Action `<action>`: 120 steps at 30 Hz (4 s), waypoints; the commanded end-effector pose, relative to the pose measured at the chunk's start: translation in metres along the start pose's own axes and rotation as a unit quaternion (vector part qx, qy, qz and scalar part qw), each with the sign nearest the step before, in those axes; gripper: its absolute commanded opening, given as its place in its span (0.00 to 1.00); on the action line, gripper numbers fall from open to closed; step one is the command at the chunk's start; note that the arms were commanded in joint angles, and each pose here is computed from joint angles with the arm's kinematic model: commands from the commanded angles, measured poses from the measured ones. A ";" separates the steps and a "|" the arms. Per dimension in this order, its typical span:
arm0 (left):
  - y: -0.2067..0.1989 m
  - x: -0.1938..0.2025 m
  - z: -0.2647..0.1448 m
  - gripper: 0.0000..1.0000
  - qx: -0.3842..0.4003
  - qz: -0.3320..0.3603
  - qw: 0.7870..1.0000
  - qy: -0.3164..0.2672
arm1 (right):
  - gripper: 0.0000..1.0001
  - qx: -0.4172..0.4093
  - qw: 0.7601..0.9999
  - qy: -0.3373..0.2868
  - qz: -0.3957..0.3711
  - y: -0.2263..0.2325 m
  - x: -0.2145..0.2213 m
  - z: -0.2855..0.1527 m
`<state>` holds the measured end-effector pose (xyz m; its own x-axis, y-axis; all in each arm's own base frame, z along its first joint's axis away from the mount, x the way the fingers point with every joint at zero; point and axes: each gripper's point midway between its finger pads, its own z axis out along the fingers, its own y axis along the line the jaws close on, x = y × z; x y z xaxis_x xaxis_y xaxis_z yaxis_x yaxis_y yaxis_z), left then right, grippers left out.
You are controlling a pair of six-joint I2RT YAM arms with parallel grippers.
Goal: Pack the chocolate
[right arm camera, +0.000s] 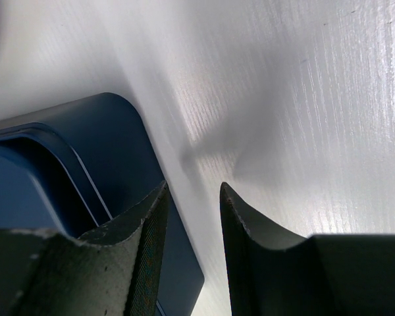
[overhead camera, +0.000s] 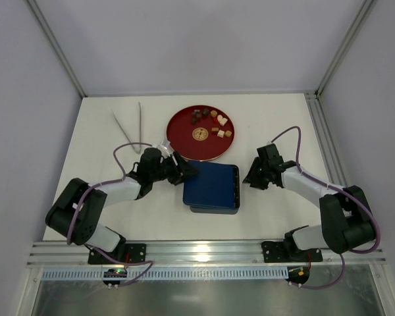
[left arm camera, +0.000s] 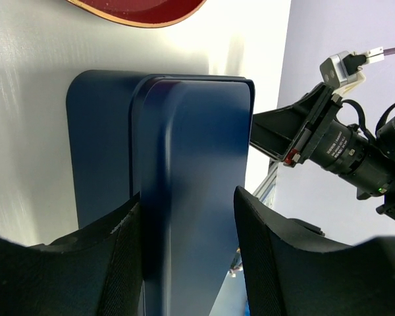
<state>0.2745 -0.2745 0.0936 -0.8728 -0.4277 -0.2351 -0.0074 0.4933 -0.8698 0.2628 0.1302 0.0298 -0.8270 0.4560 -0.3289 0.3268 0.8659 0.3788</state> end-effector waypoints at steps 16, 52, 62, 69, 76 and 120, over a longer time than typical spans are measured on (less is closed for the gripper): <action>-0.013 -0.018 -0.019 0.53 -0.007 0.040 0.999 -0.022 | 0.39 -0.018 1.000 -0.022 -0.012 0.013 -0.012 0.003; 0.016 -0.014 -0.038 0.55 -0.076 0.044 0.996 -0.002 | 0.39 -0.024 0.999 -0.018 -0.016 0.019 -0.008 0.004; 0.018 0.009 -0.045 0.52 -0.067 0.045 0.996 0.025 | 0.39 -0.024 0.999 -0.017 -0.016 0.019 -0.008 0.005; 0.026 0.016 -0.045 0.52 -0.081 0.043 0.995 0.032 | 0.39 -0.025 0.999 -0.018 -0.016 0.019 -0.009 0.004; 0.018 0.019 -0.042 0.48 -0.075 0.046 0.995 0.039 | 0.39 -0.028 0.999 -0.020 -0.017 0.022 -0.008 0.003; -0.001 0.008 -0.016 0.42 -0.076 0.035 0.996 0.037 | 0.23 -0.039 0.998 -0.022 -0.048 0.037 0.005 -0.006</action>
<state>0.2486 -0.2577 0.0842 -0.9156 -0.3319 -0.2268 -0.0460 0.6469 -0.7612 0.2546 0.1593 0.0298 -0.8598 0.3746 -0.3469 0.2318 0.8918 0.3884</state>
